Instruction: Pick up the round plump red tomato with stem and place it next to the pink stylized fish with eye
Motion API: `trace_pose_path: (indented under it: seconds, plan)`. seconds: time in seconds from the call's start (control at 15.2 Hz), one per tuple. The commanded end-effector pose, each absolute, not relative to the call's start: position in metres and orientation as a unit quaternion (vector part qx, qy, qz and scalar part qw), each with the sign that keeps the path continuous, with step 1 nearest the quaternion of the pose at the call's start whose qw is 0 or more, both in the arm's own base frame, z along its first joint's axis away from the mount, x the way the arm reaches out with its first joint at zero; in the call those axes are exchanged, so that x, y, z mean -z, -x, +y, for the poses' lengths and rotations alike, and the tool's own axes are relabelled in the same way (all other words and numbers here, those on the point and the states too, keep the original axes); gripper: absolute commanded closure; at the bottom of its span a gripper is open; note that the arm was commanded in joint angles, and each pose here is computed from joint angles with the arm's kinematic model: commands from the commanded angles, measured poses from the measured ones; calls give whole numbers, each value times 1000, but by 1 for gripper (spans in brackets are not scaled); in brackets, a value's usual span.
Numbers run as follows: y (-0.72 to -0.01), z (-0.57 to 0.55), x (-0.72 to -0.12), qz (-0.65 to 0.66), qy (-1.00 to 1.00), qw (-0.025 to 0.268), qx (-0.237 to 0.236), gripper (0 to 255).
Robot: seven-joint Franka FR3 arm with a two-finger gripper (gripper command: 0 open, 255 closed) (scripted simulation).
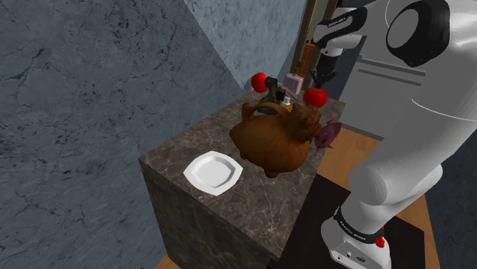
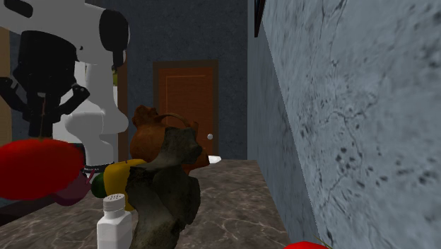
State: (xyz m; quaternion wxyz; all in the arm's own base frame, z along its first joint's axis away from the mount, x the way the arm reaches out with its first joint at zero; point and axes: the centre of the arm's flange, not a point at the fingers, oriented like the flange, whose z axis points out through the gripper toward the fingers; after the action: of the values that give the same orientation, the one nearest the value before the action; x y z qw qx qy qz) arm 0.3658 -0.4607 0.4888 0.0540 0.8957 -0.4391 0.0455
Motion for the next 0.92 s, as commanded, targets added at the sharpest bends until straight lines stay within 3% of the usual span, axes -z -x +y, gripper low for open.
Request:
trace_pose_path:
  seconds: [0.0, 0.86]
  plan:
    - [-367, -461, -478, -439, -896, 54, -46, 255]
    - [-367, -461, -410, -439, -896, 54, -46, 255]
